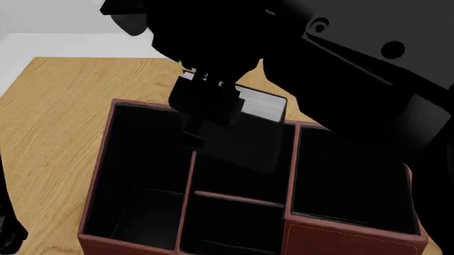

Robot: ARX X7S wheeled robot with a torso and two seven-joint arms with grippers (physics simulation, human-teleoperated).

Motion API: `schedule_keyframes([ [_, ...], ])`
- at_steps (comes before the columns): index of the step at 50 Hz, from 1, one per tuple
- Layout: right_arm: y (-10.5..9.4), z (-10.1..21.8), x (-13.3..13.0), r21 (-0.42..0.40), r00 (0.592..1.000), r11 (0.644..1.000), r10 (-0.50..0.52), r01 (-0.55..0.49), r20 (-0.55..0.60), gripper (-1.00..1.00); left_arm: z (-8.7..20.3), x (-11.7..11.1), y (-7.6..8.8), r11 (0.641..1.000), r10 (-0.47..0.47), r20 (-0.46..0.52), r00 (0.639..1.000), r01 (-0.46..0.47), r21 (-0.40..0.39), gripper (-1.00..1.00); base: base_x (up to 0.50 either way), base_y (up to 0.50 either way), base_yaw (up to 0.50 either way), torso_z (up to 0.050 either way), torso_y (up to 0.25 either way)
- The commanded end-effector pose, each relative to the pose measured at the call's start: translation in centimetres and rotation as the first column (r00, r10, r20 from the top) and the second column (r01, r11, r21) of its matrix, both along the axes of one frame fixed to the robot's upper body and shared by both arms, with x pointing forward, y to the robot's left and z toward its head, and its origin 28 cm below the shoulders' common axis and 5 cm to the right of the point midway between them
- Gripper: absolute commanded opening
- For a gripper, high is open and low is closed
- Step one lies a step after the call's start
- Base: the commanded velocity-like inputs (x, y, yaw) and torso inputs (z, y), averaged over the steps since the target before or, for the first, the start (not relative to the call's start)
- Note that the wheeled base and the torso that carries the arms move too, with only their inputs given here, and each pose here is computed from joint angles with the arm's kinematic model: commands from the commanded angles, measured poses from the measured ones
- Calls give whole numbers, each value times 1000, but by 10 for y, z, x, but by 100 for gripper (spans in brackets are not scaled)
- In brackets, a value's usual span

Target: Pick up the book and place it in the front compartment of the caddy.

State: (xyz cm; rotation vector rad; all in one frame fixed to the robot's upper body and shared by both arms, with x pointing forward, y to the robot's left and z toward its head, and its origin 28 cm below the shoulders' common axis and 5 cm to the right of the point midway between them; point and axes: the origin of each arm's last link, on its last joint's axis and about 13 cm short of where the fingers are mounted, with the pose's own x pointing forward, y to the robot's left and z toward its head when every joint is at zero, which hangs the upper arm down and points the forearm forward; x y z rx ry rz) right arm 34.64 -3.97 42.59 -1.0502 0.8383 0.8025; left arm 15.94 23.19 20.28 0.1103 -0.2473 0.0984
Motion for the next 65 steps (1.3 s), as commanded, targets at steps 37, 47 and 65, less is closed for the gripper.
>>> schedule_keyframes([
  [37,-6,-40,35,-35,994,999,7,-4,105,-100,-4,3,1,1000,11,-9,1000,-11,6,100,0,0,0,1,1],
  [47,-7,-51,39,-67,993,998,19,-12,116,-100,-4,3,2,1000,15,-8,1000,-14,7,100,0,0,0,0,1],
  [65,-6,-62,43,-64,992,998,34,-26,122,-100,-2,3,2,1000,16,-4,1000,-16,6,100,0,0,0,0,1],
])
